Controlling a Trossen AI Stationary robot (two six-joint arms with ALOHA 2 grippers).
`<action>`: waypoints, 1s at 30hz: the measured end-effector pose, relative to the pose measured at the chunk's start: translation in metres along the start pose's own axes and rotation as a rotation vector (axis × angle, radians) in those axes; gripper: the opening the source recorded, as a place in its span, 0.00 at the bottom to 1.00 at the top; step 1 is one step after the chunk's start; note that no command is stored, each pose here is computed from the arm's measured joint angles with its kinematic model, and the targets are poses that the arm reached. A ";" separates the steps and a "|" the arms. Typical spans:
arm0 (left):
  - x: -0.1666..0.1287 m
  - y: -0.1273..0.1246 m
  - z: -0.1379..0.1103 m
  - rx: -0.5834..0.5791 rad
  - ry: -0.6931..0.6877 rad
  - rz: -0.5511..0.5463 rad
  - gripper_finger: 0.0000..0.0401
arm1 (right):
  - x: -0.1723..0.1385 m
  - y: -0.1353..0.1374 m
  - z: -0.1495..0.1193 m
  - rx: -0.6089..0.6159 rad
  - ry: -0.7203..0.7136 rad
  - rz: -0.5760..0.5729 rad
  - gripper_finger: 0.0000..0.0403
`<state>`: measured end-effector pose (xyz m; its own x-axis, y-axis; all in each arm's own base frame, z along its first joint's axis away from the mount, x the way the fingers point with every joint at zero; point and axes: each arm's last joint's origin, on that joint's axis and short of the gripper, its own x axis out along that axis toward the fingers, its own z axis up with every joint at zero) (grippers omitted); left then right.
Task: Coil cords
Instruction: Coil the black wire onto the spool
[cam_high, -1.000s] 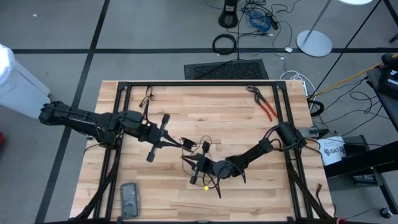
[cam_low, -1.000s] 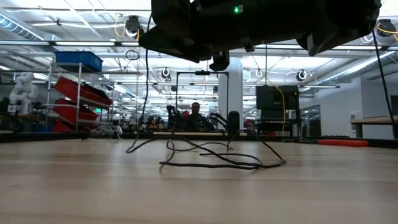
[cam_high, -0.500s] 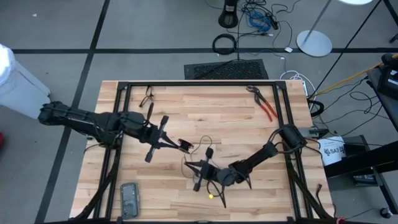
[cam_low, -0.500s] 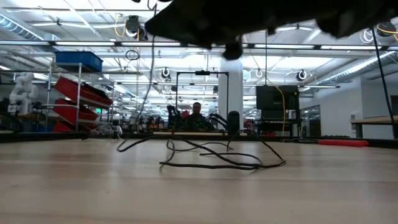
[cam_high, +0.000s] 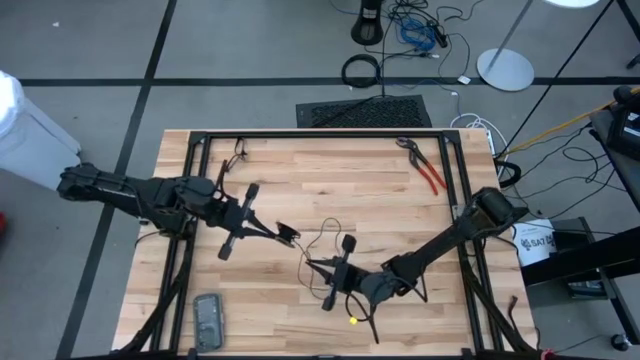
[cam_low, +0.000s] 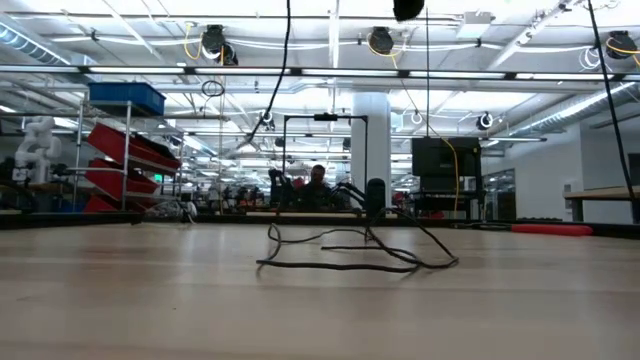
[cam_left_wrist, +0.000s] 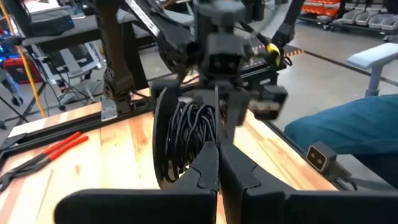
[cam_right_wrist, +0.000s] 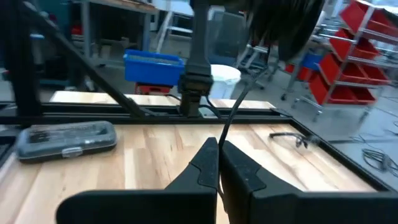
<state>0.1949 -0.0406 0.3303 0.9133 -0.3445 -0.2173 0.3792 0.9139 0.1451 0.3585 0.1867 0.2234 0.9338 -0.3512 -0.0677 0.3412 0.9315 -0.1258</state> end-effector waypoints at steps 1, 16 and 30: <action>0.000 -0.001 0.000 0.001 0.002 -0.005 0.00 | -0.001 -0.003 0.005 -0.006 0.002 0.016 0.00; 0.005 -0.002 -0.005 -0.009 0.040 -0.049 0.00 | 0.002 -0.045 0.047 -0.161 -0.018 0.034 0.00; 0.014 -0.002 -0.010 -0.016 0.068 -0.074 0.00 | 0.013 -0.054 0.083 -0.322 -0.037 0.019 0.00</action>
<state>0.2052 -0.0449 0.3178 0.8705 -0.3965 -0.2917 0.4424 0.8900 0.1106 0.3609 0.1401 0.3118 0.9450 -0.3249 -0.0374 0.2779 0.8582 -0.4316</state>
